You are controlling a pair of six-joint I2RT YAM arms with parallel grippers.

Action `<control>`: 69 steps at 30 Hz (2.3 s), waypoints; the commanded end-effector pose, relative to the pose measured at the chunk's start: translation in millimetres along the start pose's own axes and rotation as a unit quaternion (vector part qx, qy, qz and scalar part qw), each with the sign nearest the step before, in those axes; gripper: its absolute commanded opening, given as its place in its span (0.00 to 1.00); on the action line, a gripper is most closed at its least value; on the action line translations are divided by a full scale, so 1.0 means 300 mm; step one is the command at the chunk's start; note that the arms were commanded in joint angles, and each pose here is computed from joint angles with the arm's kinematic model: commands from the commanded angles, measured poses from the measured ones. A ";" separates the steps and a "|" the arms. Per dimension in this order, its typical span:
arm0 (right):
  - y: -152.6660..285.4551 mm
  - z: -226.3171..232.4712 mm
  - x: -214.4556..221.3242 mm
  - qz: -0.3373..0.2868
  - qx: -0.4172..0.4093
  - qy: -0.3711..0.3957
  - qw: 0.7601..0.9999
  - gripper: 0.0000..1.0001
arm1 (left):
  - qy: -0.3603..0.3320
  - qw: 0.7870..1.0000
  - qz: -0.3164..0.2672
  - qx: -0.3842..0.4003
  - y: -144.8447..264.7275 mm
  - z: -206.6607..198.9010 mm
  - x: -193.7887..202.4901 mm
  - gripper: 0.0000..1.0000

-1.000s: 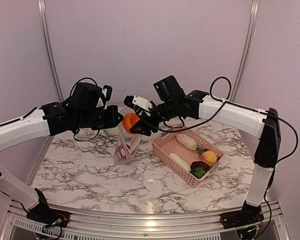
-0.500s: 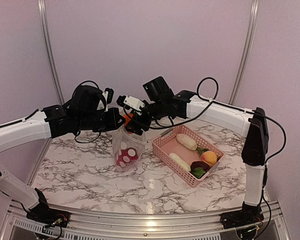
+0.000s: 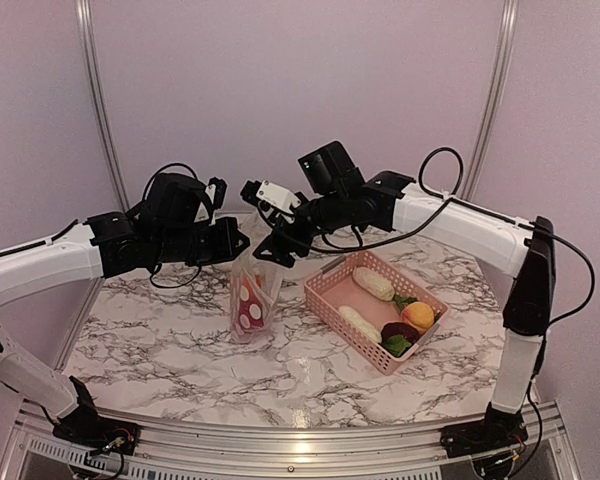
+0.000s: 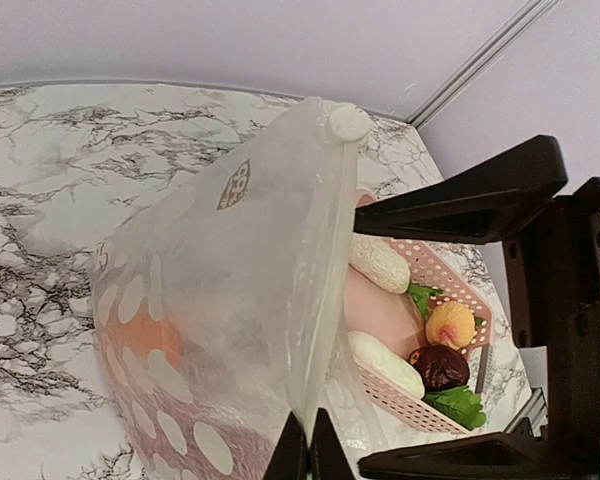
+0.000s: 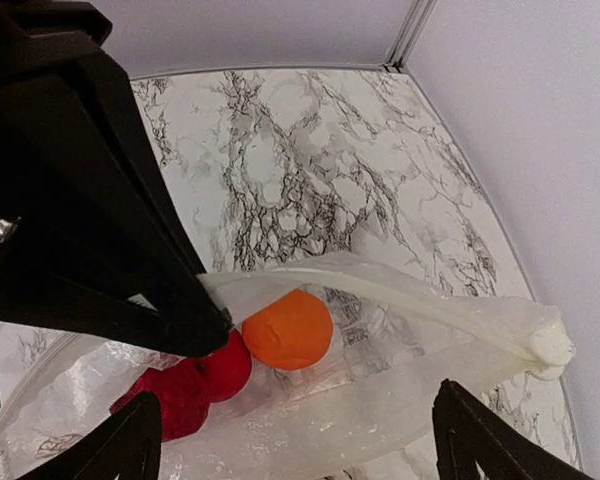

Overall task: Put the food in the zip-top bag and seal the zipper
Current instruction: Place the fake fruit in the zipper food storage bag, then pass from the left arm to the right

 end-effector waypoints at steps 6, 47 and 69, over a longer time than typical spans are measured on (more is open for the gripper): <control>0.122 -0.023 0.029 0.001 0.060 -0.034 0.998 0.82 | -0.014 1.000 -0.017 -0.018 0.024 0.010 -0.008 0.00; 0.082 -0.069 -0.007 -0.031 -0.009 -0.177 0.984 0.00 | -0.019 0.999 0.044 -0.018 -0.017 0.003 0.038 0.39; 0.093 -0.095 0.013 -0.027 0.002 -0.174 0.984 0.00 | -0.030 0.997 0.040 -0.064 0.025 -0.003 0.061 0.00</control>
Point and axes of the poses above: each gripper's point midway between its finger pads, its own y axis back along the fingers, its own z axis along the line the jaws close on, x = y × z, the point moved 8 cm from there along y, back along the fingers
